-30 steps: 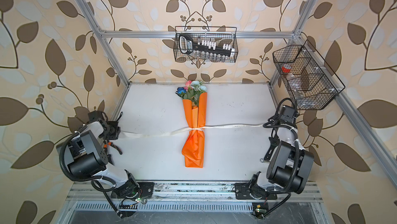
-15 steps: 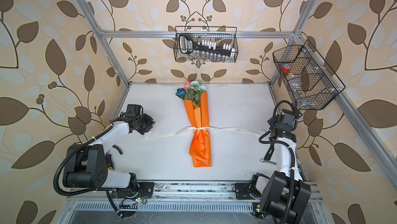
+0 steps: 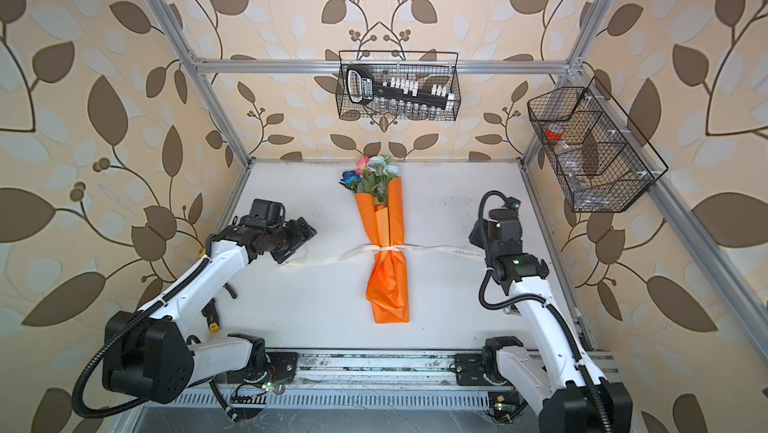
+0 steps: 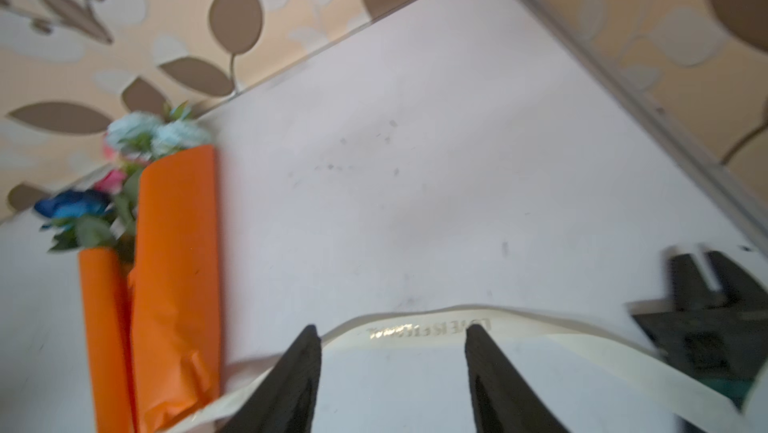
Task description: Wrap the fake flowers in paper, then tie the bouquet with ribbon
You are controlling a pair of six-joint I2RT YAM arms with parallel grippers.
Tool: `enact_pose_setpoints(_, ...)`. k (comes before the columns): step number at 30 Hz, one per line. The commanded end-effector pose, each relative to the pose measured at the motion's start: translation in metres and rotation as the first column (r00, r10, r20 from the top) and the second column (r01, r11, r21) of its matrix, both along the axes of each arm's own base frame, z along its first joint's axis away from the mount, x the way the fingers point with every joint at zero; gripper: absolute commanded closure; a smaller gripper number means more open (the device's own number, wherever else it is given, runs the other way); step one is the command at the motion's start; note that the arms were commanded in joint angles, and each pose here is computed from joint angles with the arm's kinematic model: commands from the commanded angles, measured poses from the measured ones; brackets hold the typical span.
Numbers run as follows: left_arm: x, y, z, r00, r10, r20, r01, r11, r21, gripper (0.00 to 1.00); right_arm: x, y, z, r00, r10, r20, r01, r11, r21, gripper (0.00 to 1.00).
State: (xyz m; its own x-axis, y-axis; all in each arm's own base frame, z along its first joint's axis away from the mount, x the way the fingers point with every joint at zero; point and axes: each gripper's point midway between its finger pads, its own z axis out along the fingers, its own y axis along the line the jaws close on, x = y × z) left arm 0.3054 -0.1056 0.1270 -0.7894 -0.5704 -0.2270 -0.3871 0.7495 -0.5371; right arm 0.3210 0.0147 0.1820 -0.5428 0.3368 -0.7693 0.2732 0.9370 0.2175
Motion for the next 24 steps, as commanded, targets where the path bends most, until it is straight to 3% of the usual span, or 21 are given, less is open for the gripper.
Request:
enact_pose_setpoints(1,-0.008,-0.046,-0.017,0.992,-0.117,-0.043,0.113,0.990,-0.088,0.15,0.000,0.035,-0.014,0.990,0.121,-0.070,-0.128,0.985,-0.118,0.45)
enact_pose_setpoints(5,-0.003,-0.096,-0.026,0.984,-0.178,-0.022,0.170,0.964,-0.205,0.16,-0.008,0.084,-0.052,0.954,0.244,-0.175,-0.276,0.942,-0.193,0.44)
enact_pose_setpoints(9,0.002,-0.129,-0.039,0.981,-0.192,-0.021,0.182,0.957,-0.227,0.12,-0.018,0.110,-0.086,0.919,0.294,-0.263,-0.361,0.897,-0.257,0.42)
enact_pose_setpoints(18,0.024,-0.140,-0.078,0.995,-0.072,-0.074,0.049,0.960,-0.276,0.13,-0.003,0.146,-0.123,0.848,0.353,-0.396,-0.481,0.825,-0.297,0.39)
enact_pose_setpoints(24,0.035,-0.144,-0.084,0.996,-0.058,-0.068,0.037,0.960,-0.276,0.14,0.019,0.153,-0.145,0.807,0.341,-0.483,-0.546,0.742,-0.389,0.39)
